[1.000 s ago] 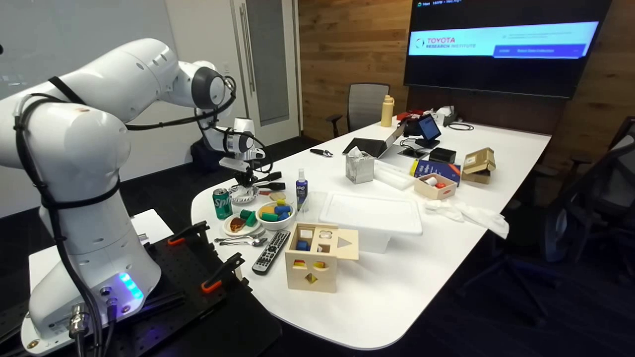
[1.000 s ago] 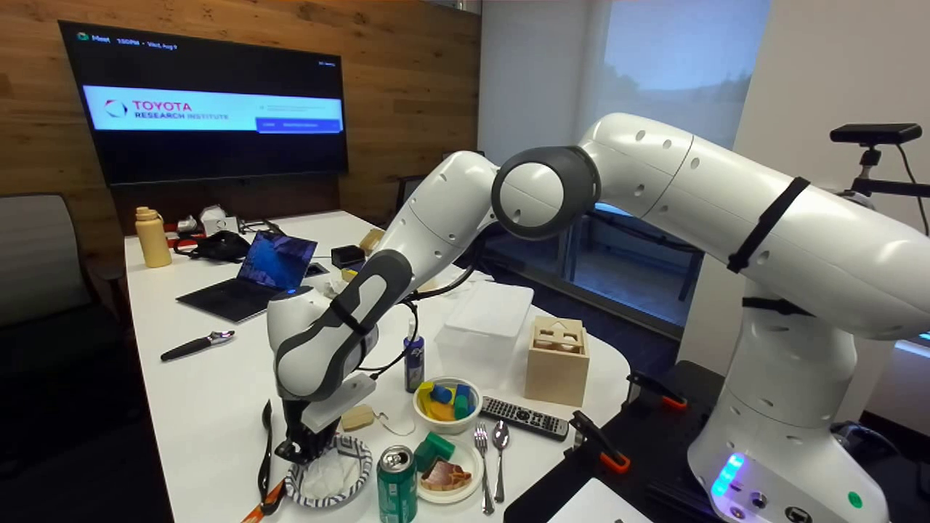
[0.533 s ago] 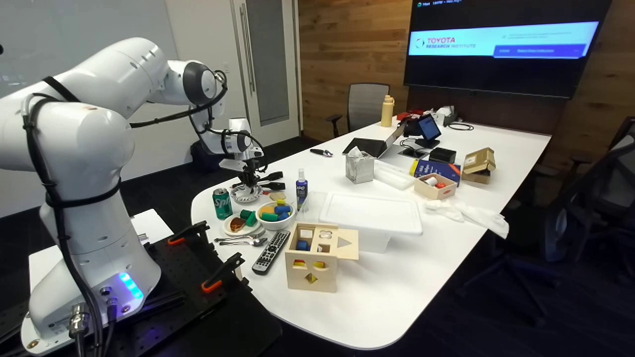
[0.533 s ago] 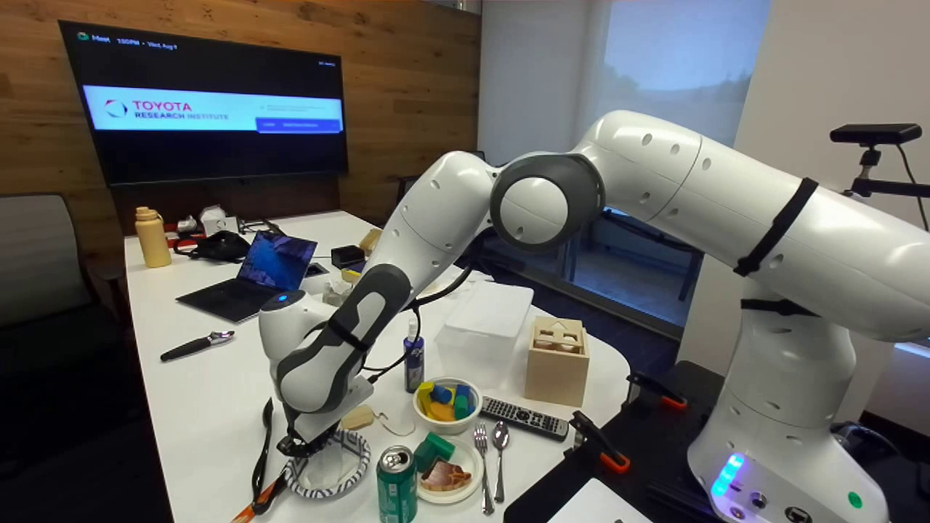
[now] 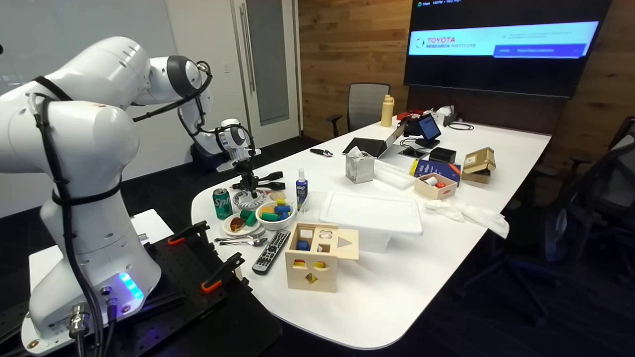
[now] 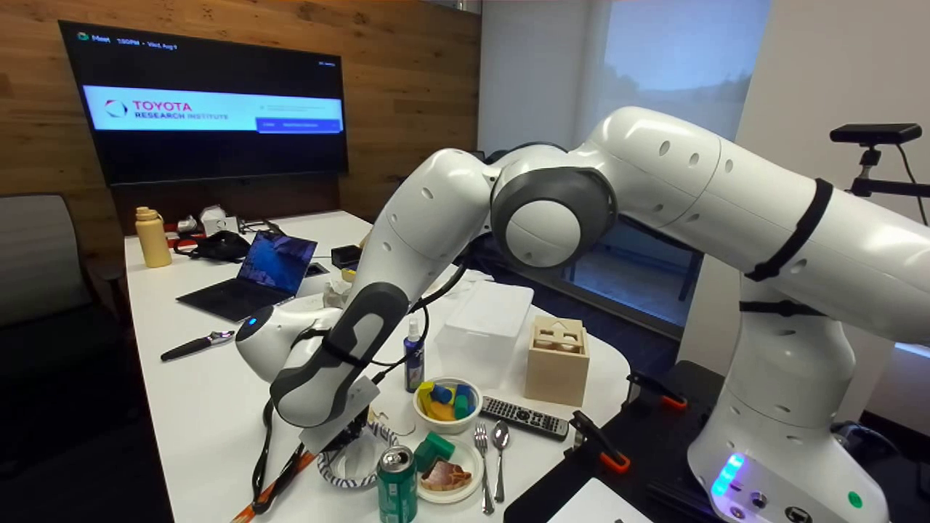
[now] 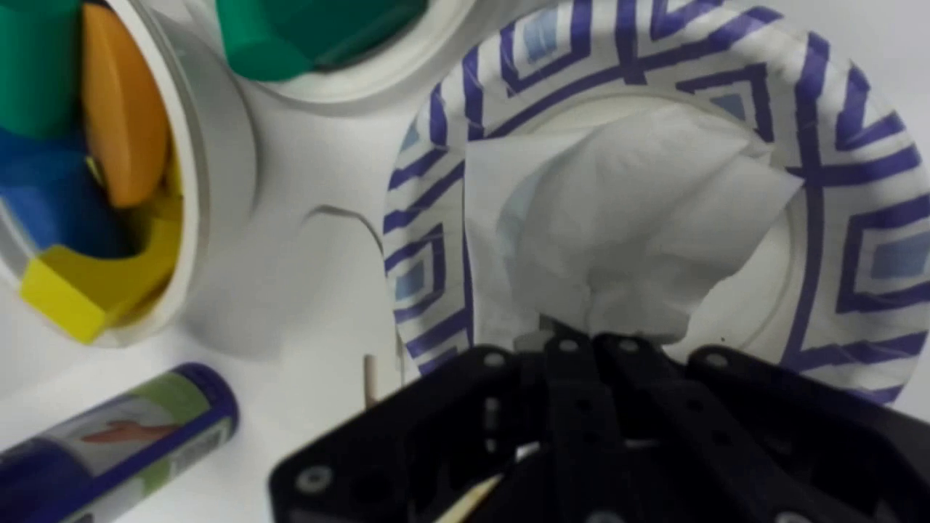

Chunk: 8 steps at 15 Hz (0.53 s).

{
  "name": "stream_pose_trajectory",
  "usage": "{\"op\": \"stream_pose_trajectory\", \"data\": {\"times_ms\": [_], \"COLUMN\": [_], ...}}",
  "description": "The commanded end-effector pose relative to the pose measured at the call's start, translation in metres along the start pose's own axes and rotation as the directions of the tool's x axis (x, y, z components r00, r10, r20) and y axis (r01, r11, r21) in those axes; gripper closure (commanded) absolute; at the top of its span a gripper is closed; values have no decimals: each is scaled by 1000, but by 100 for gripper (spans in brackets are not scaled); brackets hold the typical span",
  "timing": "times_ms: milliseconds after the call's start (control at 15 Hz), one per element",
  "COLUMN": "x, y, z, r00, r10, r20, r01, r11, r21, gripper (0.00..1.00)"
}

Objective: Use the napkin to wipe the plate

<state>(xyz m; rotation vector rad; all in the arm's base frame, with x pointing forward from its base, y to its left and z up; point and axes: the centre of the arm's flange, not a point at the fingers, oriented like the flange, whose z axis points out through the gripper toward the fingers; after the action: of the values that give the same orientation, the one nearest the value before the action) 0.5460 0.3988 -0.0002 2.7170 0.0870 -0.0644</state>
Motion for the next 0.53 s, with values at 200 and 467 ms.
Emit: {"op": "stream_pose_trajectory", "data": {"times_ms": [200,467], "x": [-5,-2], "y": [20,32], "z": [6,1], "r00": [993,996], "r10": [88,74], "r20": [78,55], "r01": [-79,-74], "r11": [991,997], "r21": [-106,-8], "gripper": [100,100]}}
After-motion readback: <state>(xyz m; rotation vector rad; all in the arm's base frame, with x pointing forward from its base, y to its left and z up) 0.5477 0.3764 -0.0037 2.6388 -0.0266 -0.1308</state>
